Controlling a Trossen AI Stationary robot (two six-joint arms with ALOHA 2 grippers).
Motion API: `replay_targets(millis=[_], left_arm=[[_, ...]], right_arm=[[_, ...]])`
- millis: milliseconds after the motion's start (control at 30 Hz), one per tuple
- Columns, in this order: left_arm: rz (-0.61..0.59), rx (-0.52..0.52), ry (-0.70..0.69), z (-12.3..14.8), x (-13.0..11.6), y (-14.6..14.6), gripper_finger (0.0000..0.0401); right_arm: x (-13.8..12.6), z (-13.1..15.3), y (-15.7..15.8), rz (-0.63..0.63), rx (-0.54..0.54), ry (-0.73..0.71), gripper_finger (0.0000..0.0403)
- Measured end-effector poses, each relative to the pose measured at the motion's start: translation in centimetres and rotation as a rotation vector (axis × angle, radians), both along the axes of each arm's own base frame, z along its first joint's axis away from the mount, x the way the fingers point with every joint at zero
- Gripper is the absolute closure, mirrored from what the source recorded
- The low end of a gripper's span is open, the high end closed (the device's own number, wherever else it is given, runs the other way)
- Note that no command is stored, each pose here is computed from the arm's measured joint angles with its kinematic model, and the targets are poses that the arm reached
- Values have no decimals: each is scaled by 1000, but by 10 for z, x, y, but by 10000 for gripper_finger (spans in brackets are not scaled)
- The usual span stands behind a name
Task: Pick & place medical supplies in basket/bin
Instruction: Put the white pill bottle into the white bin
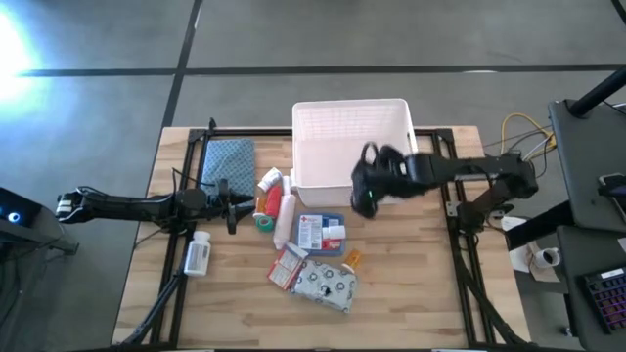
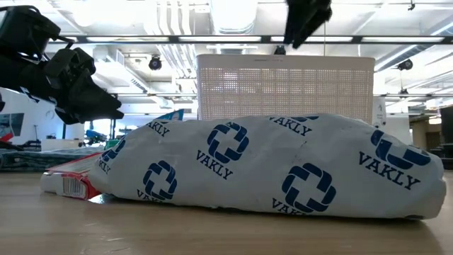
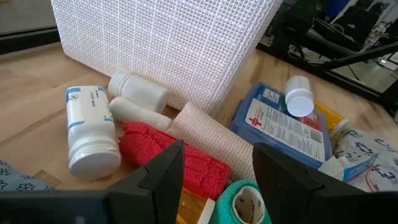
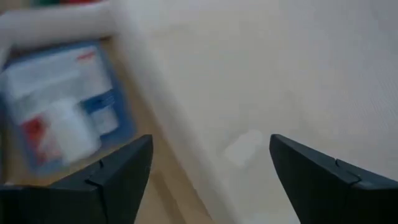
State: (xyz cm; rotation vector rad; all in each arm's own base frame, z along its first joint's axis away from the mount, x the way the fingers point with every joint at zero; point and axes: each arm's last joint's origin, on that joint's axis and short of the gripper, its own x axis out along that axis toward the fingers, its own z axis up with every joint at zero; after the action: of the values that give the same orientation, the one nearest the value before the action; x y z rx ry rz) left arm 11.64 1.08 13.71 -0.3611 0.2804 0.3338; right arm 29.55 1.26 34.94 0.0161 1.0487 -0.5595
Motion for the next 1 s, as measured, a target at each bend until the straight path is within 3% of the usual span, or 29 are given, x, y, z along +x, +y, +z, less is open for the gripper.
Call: replay_targets(millis=[133, 267, 433, 533, 700, 900, 1000], left_arm=[[0, 0, 0, 0, 0, 0, 230], [0, 0, 0, 0, 0, 0, 230], [0, 0, 0, 0, 0, 0, 230], [0, 0, 0, 0, 0, 0, 230], [0, 0, 0, 0, 0, 0, 230], [0, 0, 0, 0, 0, 0, 230], [0, 0, 0, 0, 0, 0, 230]], right_arm=[[2, -7, 38, 221, -30, 67, 94], [10, -21, 65, 323, -14, 99, 94], [39, -59, 82, 334, 83, 141, 98], [59, -83, 85, 352, 81, 158, 103], [78, -94, 84, 393, 62, 84, 110], [92, -130, 81, 378, 101, 171, 111], [99, -150, 77, 344, 62, 218, 114]])
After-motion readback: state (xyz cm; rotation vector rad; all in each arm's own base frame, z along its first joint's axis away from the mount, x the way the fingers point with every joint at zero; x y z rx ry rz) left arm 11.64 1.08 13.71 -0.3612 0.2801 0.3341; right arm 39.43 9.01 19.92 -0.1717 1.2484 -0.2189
